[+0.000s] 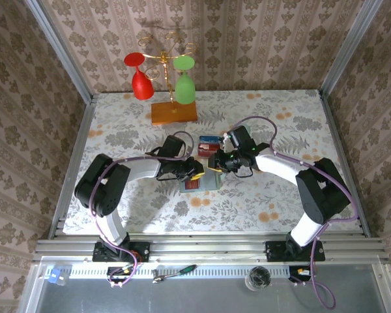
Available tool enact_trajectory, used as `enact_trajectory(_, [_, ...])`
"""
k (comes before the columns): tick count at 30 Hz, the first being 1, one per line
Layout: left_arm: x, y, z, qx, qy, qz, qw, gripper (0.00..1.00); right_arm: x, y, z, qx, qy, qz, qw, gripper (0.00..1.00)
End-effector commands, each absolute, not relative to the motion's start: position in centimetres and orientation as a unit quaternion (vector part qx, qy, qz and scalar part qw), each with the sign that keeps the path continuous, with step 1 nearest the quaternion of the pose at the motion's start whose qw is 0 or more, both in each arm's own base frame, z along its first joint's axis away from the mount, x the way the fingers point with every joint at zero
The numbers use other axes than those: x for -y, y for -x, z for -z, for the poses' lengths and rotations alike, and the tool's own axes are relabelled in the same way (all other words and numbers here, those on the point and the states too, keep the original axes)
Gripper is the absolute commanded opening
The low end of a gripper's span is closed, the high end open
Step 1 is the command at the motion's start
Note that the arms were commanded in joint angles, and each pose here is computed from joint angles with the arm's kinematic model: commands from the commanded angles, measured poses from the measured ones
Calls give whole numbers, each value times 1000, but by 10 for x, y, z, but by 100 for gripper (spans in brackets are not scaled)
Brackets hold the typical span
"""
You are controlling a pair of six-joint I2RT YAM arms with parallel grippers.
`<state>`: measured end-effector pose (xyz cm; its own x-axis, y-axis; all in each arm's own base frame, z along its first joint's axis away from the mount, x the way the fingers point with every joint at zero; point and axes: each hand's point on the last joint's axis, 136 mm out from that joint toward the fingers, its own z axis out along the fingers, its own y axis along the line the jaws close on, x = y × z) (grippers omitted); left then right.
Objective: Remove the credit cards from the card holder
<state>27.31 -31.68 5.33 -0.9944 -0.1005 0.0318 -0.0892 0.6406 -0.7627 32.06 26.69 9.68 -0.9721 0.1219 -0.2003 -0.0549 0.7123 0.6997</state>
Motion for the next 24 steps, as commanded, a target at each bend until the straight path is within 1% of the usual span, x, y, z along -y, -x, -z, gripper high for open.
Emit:
enact_trajectory(1, [331,-275,-63,-898,41,437,-5,25,-255,-315,-99,-923,-22,-365,122,23])
enact_trajectory(5, [339,-278,-63,-897,34,440,-9,32,-249,-312,-100,-923,-25,-363,124,23])
enact_trajectory(8, [343,-280,-64,-896,32,442,-10,34,-247,-311,-101,-924,-23,-359,126,24])
enact_trajectory(16, [349,-289,-69,-892,25,450,-15,34,-248,-315,-100,-925,-33,-358,124,24])
enact_trajectory(24, [325,-294,-71,-893,39,449,-6,31,-257,-320,-91,-925,-38,-362,109,24])
